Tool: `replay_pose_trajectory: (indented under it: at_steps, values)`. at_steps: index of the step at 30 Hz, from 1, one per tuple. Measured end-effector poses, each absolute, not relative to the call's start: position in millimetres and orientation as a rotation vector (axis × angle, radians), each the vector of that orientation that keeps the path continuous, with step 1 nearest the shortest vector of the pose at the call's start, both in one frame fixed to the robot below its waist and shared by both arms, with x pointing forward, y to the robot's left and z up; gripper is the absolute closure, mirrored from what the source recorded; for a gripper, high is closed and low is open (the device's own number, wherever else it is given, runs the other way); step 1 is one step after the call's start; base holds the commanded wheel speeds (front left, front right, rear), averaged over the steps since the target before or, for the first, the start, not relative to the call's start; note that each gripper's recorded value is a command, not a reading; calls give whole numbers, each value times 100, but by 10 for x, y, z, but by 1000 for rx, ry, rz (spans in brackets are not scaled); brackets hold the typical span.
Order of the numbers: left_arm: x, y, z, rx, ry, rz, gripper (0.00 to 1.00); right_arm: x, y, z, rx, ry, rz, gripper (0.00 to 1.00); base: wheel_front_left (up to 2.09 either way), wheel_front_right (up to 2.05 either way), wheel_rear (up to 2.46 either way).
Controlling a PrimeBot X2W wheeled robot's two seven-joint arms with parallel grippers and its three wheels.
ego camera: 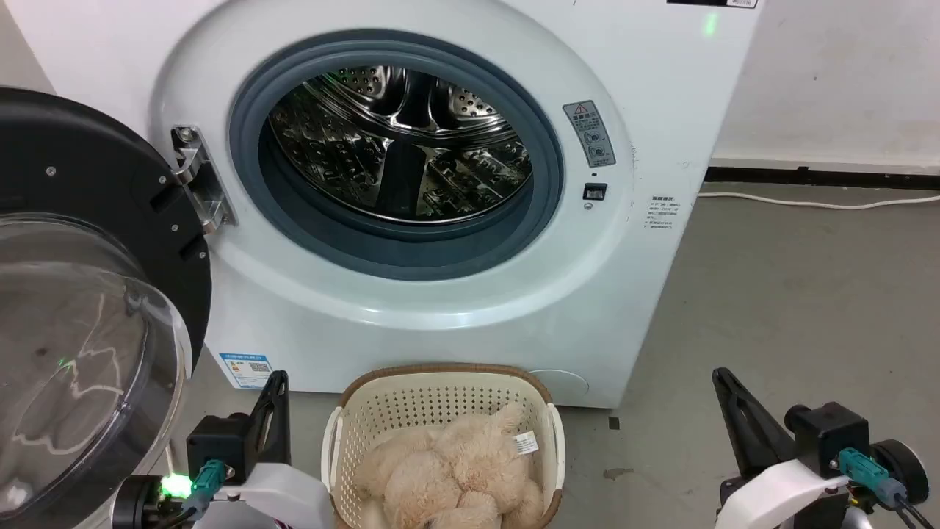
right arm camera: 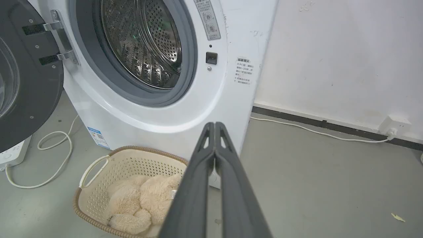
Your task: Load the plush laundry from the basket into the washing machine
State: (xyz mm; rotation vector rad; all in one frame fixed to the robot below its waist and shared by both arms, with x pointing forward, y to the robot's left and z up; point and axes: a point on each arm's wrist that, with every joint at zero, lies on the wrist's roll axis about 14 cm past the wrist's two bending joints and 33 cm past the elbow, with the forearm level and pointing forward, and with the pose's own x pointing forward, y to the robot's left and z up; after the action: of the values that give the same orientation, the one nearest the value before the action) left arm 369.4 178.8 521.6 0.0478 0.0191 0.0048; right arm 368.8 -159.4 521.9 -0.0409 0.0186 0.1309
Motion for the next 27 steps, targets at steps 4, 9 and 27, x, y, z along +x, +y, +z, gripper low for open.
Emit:
replay_pose_trajectory:
  at_steps: [4,9,27]
  values:
    - [3694,1788,5215,48,19,5,100,3688,-1594,5219,-41,19,131,100,0,0,0]
    - [3694,1790,5215,48,19,5,100,3688,-1595,5219,-41,19,131,100,0,0,0]
    - [3694,1788,5215,48,19,5,100,3688,-1594,5218,-41,19,131,100,0,0,0]
